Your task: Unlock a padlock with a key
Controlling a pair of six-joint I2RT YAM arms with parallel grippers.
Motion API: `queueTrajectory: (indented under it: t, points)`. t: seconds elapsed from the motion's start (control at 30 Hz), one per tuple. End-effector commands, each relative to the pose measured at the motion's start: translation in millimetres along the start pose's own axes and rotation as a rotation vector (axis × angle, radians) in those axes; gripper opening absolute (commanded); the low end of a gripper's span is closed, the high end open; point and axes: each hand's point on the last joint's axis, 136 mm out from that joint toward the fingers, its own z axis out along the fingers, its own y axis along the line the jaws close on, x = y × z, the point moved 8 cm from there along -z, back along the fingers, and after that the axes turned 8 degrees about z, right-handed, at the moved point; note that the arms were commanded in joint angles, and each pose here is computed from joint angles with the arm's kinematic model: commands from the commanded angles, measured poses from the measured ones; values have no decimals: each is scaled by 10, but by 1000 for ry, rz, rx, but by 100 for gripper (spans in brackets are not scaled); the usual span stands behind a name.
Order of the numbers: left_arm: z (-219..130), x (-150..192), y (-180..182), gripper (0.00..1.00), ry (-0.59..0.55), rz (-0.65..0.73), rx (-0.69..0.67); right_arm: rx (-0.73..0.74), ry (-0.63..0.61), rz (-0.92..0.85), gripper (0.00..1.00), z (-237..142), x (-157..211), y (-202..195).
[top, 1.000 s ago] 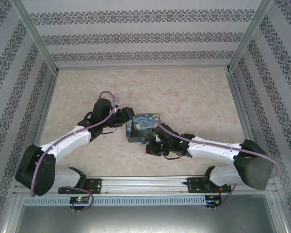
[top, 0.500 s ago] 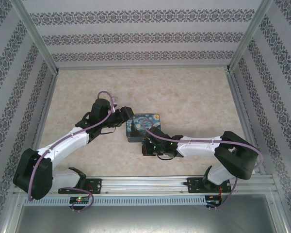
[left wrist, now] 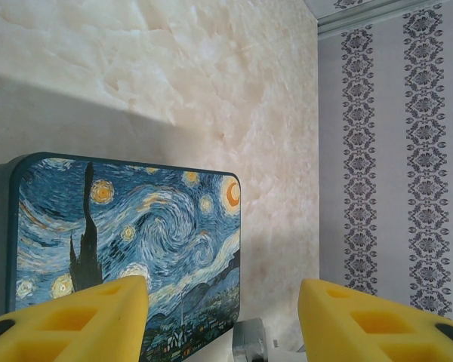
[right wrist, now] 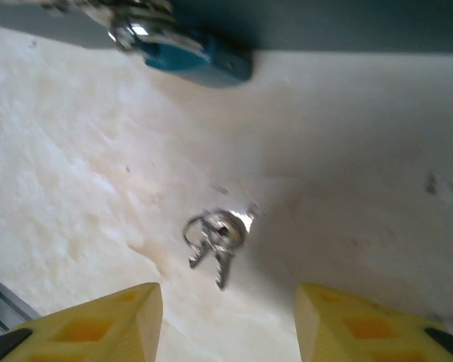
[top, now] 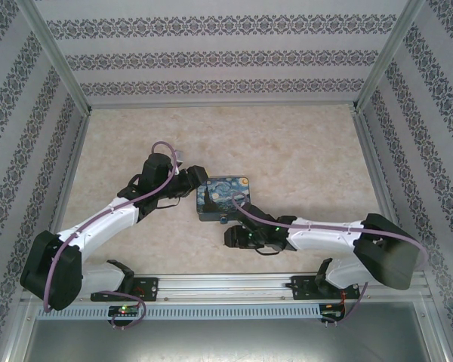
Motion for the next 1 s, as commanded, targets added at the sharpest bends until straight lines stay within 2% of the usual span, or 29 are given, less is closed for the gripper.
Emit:
queueTrajectory:
  t: [0.0, 0.13, 0.27, 0.37, 0.97]
  points:
    - [-13, 48, 8, 55, 8, 3, -3, 152, 34, -12, 59, -75, 114, -210]
    - [-14, 45, 7, 56, 7, 7, -5, 218, 58, -163, 70, -113, 113, -110]
    - [-48, 31, -8, 57, 6, 26, -18, 295, 81, -357, 72, -98, 127, 10]
    - [-90, 5, -18, 58, -2, 38, -28, 329, 112, -439, 73, -48, 137, 77]
    - [-162, -57, 34, 59, -28, 25, -40, 385, 139, -523, 71, 199, 67, 241]
